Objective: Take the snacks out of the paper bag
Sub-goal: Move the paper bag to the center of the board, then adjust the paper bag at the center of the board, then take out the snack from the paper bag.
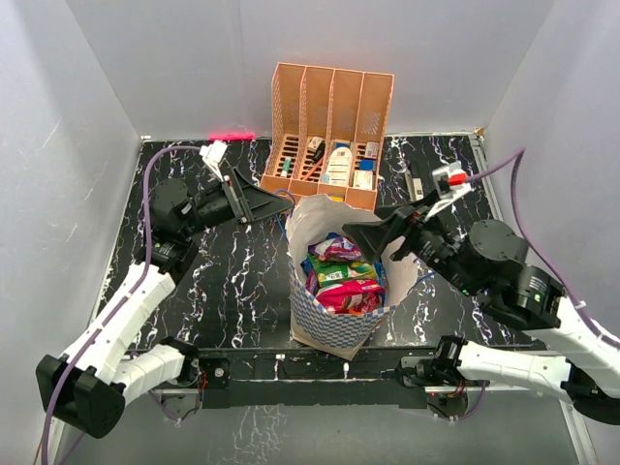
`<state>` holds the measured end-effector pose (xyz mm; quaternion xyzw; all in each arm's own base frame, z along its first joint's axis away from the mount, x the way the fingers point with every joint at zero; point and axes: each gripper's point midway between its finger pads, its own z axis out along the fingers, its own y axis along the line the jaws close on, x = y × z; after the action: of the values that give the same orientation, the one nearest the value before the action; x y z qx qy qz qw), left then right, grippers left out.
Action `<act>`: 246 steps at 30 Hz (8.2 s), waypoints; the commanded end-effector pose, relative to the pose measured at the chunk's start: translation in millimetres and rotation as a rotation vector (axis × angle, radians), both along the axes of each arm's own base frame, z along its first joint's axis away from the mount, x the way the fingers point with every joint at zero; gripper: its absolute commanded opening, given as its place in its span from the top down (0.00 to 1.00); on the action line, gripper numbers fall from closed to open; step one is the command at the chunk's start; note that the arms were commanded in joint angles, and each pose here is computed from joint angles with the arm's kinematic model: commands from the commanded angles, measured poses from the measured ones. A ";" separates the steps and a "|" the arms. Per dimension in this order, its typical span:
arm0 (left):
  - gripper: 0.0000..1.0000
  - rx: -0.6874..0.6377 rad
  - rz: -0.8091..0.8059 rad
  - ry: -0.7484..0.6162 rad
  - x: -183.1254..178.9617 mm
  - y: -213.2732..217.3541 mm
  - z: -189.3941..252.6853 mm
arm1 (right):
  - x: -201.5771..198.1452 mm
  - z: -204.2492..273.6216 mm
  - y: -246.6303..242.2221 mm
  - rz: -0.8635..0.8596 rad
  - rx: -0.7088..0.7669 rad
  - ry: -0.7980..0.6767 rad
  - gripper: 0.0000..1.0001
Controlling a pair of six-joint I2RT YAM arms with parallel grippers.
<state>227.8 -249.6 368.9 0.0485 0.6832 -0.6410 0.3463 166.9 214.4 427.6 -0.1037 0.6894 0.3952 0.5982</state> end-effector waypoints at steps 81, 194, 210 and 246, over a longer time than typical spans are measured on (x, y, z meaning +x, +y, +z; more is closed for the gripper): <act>1.00 0.590 0.630 -0.761 59.4 100.8 163.6 | -1.1 -87.2 254.5 0.477 -0.189 0.264 0.51; 1.00 0.073 0.104 -0.503 -66.6 34.0 84.2 | 53.0 -189.6 236.0 0.227 -0.185 0.042 0.41; 1.00 0.101 0.156 -0.503 -56.6 37.6 90.9 | 55.9 -244.2 256.1 0.123 -0.326 0.122 0.41; 1.00 0.180 0.236 -0.462 -50.0 50.0 74.6 | 55.8 -198.0 252.4 0.056 -0.250 0.124 0.93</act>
<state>189.6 -203.3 419.2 0.1272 0.6723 -0.4987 0.5322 231.5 454.9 168.0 -0.1894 0.8038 0.2500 0.5055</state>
